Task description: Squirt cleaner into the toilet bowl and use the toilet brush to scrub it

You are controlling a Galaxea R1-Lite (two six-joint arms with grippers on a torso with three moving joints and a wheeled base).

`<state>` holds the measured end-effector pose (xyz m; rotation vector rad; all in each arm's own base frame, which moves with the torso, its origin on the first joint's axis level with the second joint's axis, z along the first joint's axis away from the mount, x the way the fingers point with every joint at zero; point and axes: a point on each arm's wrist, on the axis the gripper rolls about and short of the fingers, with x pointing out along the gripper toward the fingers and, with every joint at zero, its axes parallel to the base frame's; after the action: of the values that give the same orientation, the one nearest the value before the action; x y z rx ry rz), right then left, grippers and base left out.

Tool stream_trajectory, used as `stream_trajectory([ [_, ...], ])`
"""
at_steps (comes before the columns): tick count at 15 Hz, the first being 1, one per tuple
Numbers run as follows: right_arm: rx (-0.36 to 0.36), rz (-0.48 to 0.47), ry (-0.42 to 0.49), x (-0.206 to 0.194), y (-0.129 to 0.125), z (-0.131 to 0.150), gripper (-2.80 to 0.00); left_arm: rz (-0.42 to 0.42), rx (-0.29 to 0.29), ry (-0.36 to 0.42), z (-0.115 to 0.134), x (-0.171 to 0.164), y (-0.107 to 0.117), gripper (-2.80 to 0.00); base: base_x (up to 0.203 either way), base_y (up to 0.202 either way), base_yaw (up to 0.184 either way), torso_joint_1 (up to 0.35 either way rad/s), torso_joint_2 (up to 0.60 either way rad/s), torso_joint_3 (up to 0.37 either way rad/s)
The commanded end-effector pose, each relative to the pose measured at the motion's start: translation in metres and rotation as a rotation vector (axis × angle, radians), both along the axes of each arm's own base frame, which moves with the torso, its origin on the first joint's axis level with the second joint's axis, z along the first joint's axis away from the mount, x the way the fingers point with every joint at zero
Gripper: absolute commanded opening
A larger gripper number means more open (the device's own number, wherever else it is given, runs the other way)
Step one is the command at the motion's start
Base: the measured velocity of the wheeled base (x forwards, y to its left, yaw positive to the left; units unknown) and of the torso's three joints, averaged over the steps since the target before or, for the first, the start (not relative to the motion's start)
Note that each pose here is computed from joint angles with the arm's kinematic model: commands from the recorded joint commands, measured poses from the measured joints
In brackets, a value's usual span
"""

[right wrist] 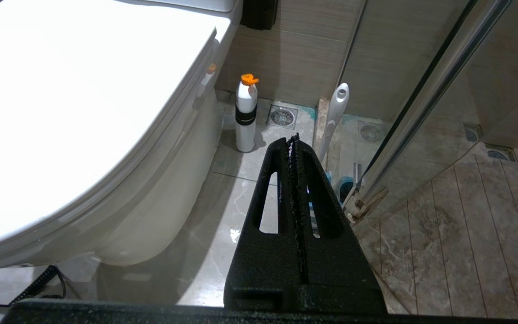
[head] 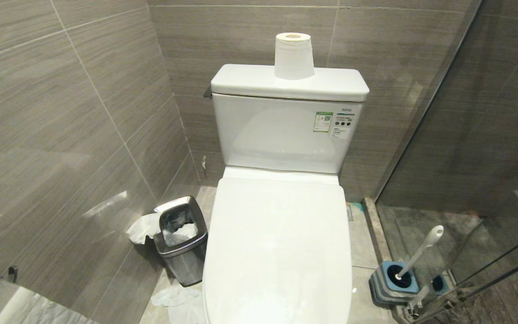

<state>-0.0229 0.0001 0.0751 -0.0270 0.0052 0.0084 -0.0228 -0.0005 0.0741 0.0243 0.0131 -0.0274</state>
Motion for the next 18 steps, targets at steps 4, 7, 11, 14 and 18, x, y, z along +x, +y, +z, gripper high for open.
stream_trajectory([
  [4,-0.001,0.001,0.001,0.0001,0.0000,-0.0002,-2.80,0.000,0.000,0.005,-0.0009,0.0003,0.0000,-2.80,0.000,0.000,0.000,0.000,0.00,0.000],
  [7,-0.001,0.001,0.001,0.0001,0.0000,0.0002,-2.80,0.000,0.000,0.005,-0.0009,0.0003,0.0000,-2.80,0.000,0.000,0.000,0.000,0.00,0.000],
  [11,-0.001,0.001,0.001,0.0001,0.0000,-0.0002,-2.80,0.000,0.000,0.005,-0.0009,0.0003,0.0000,-2.80,0.000,0.000,0.000,0.000,0.00,0.000],
  [14,-0.001,0.001,0.001,0.0000,0.0000,0.0001,-2.80,0.000,0.000,0.005,-0.0009,0.0003,0.0000,-2.80,0.000,0.000,0.000,0.000,0.00,0.000],
  [18,-0.001,0.001,0.000,0.0000,0.0000,0.0002,-2.80,0.000,0.000,0.005,-0.0009,0.0003,0.0000,-2.80,0.000,0.000,0.000,0.000,0.00,0.000],
])
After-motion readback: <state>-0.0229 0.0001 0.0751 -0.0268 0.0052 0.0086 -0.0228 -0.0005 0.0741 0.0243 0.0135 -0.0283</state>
